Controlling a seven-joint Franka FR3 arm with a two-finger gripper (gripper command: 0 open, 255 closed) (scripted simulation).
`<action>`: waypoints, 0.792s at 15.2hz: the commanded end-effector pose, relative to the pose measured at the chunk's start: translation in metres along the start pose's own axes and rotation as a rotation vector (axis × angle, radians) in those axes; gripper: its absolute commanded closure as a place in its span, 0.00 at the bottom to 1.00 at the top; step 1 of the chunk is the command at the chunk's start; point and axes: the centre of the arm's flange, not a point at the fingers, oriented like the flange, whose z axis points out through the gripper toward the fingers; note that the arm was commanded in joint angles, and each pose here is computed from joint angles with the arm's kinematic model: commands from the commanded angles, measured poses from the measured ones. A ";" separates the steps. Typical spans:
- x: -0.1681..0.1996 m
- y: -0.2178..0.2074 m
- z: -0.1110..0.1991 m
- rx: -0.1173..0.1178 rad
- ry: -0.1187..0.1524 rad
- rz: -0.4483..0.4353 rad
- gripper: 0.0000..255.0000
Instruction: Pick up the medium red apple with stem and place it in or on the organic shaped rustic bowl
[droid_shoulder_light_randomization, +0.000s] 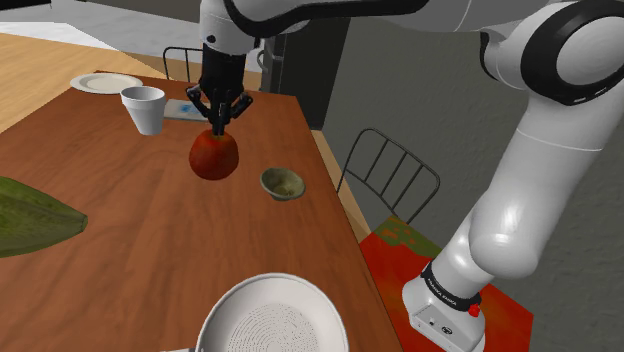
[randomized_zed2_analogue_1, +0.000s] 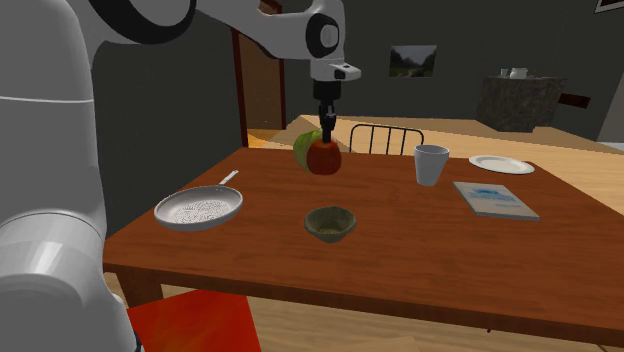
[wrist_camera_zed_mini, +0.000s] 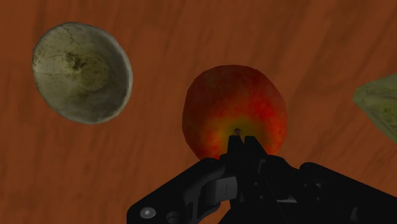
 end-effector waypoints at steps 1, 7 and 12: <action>0.001 -0.002 -0.011 0.000 0.000 0.000 1.00; 0.001 -0.004 -0.043 0.000 0.000 0.000 1.00; -0.005 0.017 -0.069 0.000 0.000 0.000 1.00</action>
